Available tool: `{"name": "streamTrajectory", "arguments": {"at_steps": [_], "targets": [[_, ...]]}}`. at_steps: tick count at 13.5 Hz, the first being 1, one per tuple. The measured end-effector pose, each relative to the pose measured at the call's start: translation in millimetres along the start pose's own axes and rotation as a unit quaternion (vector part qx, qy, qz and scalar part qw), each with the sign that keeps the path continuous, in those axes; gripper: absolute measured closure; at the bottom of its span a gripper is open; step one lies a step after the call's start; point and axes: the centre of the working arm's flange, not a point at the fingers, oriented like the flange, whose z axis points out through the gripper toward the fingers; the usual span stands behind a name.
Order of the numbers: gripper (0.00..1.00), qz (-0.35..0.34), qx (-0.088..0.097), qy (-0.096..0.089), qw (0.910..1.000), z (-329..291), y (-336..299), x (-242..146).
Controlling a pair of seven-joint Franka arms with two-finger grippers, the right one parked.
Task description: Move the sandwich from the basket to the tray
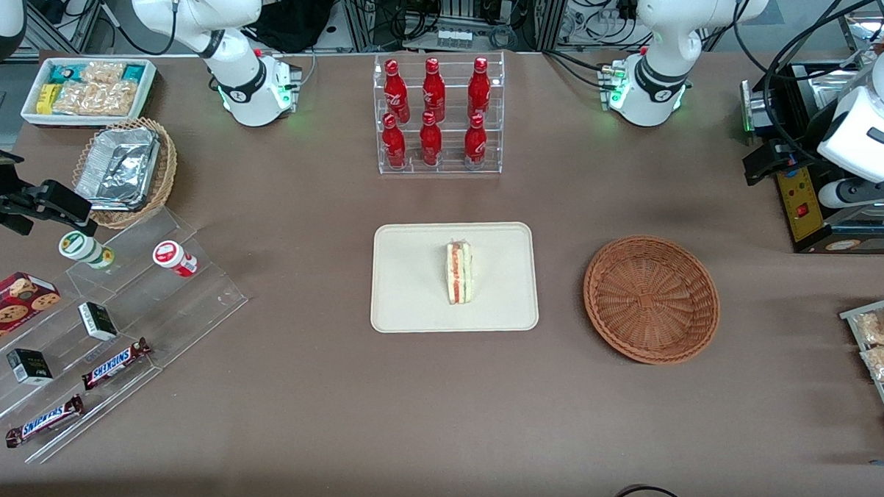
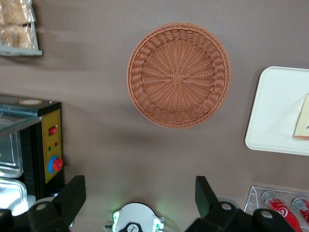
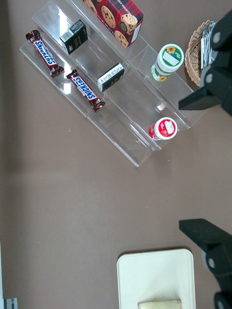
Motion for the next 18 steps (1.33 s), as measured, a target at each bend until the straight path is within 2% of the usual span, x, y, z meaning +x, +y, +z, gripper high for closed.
{"name": "streamTrajectory", "arguments": {"at_steps": [10,13,18], "targets": [[0.0,0.003,-0.017,0.029,0.9994,-18.8,-3.7,35.1],[0.0,0.0,-0.015,0.02,0.9997,-19.4,-7.8,30.3],[0.0,-0.009,-0.01,0.03,0.9995,-18.4,-16.9,8.5]]}}
